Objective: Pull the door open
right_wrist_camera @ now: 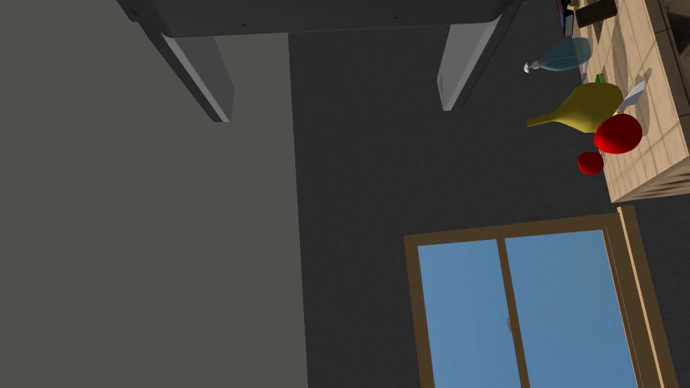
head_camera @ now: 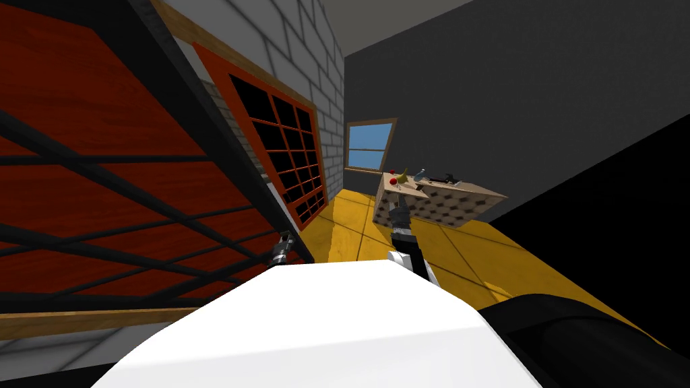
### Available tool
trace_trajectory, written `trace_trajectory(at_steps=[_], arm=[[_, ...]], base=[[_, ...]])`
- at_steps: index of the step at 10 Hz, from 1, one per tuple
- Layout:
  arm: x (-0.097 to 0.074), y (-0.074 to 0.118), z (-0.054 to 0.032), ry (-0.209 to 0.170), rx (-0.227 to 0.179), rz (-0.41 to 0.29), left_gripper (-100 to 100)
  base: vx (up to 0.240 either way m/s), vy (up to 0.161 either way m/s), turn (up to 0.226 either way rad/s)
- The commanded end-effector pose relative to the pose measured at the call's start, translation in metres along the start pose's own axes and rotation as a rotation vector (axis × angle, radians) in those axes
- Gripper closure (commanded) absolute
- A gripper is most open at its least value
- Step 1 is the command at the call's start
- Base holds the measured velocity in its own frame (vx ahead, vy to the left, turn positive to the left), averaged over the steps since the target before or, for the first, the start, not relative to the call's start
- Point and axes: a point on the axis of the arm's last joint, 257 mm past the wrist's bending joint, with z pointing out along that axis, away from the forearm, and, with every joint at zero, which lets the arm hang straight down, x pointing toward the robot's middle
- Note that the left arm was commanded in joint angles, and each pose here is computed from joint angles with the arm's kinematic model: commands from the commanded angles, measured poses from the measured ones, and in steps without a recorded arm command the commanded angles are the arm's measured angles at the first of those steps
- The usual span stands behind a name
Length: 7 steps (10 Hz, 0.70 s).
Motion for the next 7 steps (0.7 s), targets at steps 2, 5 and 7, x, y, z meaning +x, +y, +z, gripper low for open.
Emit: trace_trajectory(at_steps=[2,5,7], arm=[[-0.001,0.005,-0.0057,0.0,-0.038,0.0,100],[0.001,0.013,-0.0109,0.003,-0.088,-0.002,100],[0.001,0.017,-0.0134,0.004,-0.11,-0.003,100]], base=[[-0.214,0.021,-0.094],[-0.207,0.011,-0.082],[-0.223,0.005,-0.063]])
